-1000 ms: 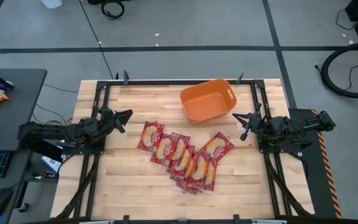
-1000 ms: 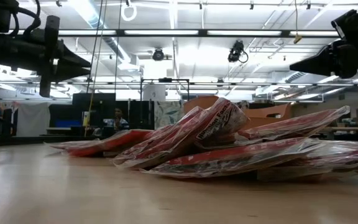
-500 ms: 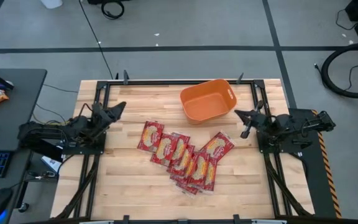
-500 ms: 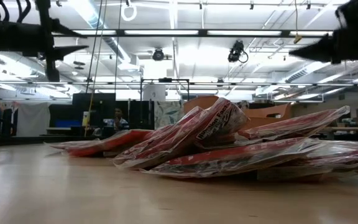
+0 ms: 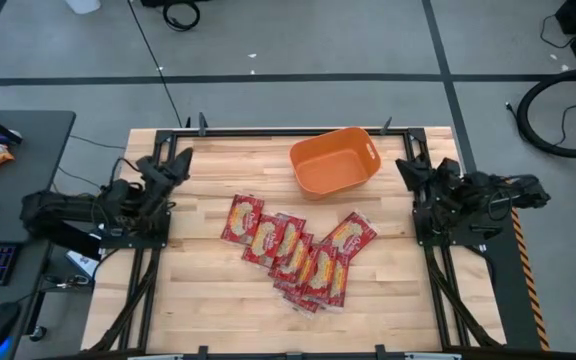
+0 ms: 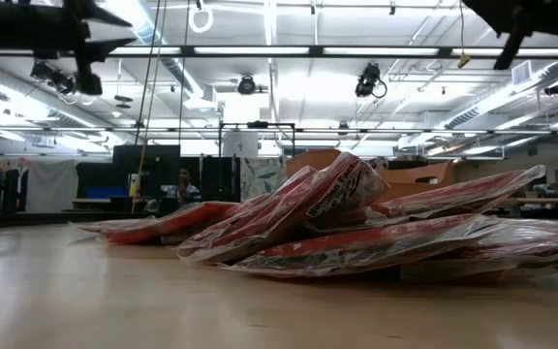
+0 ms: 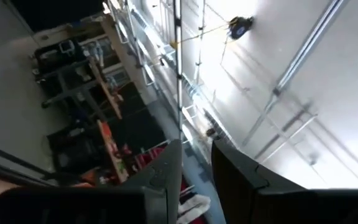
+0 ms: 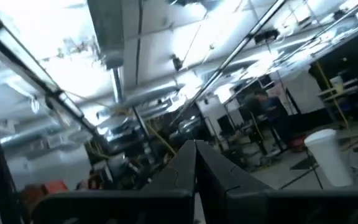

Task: Sort popcorn bags into baskets
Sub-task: Put the red popcorn bag into the orange bin

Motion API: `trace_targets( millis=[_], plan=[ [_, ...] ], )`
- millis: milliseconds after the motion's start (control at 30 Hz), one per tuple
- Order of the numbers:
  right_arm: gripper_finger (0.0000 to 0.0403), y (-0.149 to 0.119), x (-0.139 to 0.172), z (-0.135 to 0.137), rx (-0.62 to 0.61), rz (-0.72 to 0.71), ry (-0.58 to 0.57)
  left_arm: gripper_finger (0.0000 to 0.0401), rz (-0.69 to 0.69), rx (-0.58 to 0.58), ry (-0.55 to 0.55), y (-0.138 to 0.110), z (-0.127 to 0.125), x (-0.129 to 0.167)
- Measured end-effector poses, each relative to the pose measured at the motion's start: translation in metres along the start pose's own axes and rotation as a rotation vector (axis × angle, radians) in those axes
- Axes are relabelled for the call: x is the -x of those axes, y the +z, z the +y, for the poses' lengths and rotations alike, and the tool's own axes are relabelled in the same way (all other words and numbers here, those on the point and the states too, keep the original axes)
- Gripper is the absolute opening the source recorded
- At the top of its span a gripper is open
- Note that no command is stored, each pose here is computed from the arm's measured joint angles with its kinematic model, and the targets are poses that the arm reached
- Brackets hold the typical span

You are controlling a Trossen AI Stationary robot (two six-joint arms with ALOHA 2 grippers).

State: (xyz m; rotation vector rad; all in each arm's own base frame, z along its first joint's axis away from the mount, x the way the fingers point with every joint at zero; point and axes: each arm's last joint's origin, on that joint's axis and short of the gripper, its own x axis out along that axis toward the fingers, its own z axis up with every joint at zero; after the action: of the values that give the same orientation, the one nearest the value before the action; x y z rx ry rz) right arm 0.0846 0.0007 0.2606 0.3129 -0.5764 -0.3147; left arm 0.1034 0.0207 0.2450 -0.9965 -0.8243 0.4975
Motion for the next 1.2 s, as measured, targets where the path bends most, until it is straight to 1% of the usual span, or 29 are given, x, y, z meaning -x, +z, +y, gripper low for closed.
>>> trace_targets(
  millis=[133, 200, 233, 300, 367, 433, 500, 567, 700, 767, 867, 933, 1000, 1033, 1100, 1200],
  plan=[
    [0.0016, 0.004, -0.024, 0.012, 0.059, 0.058, -0.065, 0.0094, 0.034, -0.026, -0.025, -0.004, -0.021, -0.02],
    [0.0016, 0.001, -0.037, 0.017, 0.048, 0.091, -0.104, 0.0094, 0.067, -0.087, -0.053, -0.007, -0.03, -0.028],
    [0.0016, 0.0, -0.043, 0.019, 0.009, 0.1, -0.123, 0.0094, 0.082, -0.134, -0.069, -0.008, -0.034, -0.032],
    [0.0016, 0.0, -0.054, 0.023, -0.107, 0.101, -0.159, 0.0094, 0.112, -0.201, -0.102, -0.009, -0.041, -0.039],
    [0.0016, -0.001, -0.064, 0.025, -0.21, 0.1, -0.186, 0.0094, 0.133, -0.221, -0.142, -0.008, -0.048, -0.045],
    [0.0016, -0.003, -0.074, 0.027, -0.256, 0.106, -0.187, 0.0094, 0.153, -0.225, -0.175, -0.007, -0.053, -0.048],
    [0.0016, -0.006, -0.082, 0.029, -0.245, 0.133, -0.151, 0.0094, 0.168, -0.227, -0.196, -0.006, -0.056, -0.051],
    [0.0016, -0.009, -0.091, 0.032, -0.208, 0.157, -0.121, 0.0094, 0.178, -0.22, -0.193, -0.004, -0.058, -0.053],
    [0.0016, -0.012, -0.115, 0.041, -0.167, 0.188, -0.125, 0.0094, 0.23, -0.213, -0.202, -0.004, -0.06, -0.056],
    [0.0016, -0.018, -0.128, 0.044, -0.094, 0.303, -0.117, 0.0094, 0.259, -0.195, -0.214, -0.004, -0.06, -0.057],
    [0.0016, -0.034, -0.143, 0.047, 0.01, 0.585, -0.108, 0.0094, 0.291, -0.183, -0.214, -0.004, -0.058, -0.058],
    [0.0016, -0.044, -0.148, 0.048, 0.056, 0.775, -0.1, 0.0094, 0.301, -0.186, -0.217, -0.004, -0.057, -0.058],
    [0.0016, -0.053, -0.15, 0.049, 0.112, 0.947, -0.066, 0.0094, 0.306, -0.19, -0.219, -0.004, -0.057, -0.059],
    [0.0016, -0.057, -0.149, 0.049, 0.139, 1.036, -0.033, 0.0094, 0.31, -0.193, -0.217, -0.004, -0.056, -0.059],
    [0.0016, -0.065, -0.144, 0.051, 0.174, 1.219, 0.082, 0.0094, 0.313, -0.199, -0.213, -0.004, -0.056, -0.059],
    [0.0016, -0.074, -0.132, 0.052, 0.177, 1.425, 0.245, 0.0094, 0.319, -0.217, -0.196, -0.004, -0.053, -0.06]
  ],
)
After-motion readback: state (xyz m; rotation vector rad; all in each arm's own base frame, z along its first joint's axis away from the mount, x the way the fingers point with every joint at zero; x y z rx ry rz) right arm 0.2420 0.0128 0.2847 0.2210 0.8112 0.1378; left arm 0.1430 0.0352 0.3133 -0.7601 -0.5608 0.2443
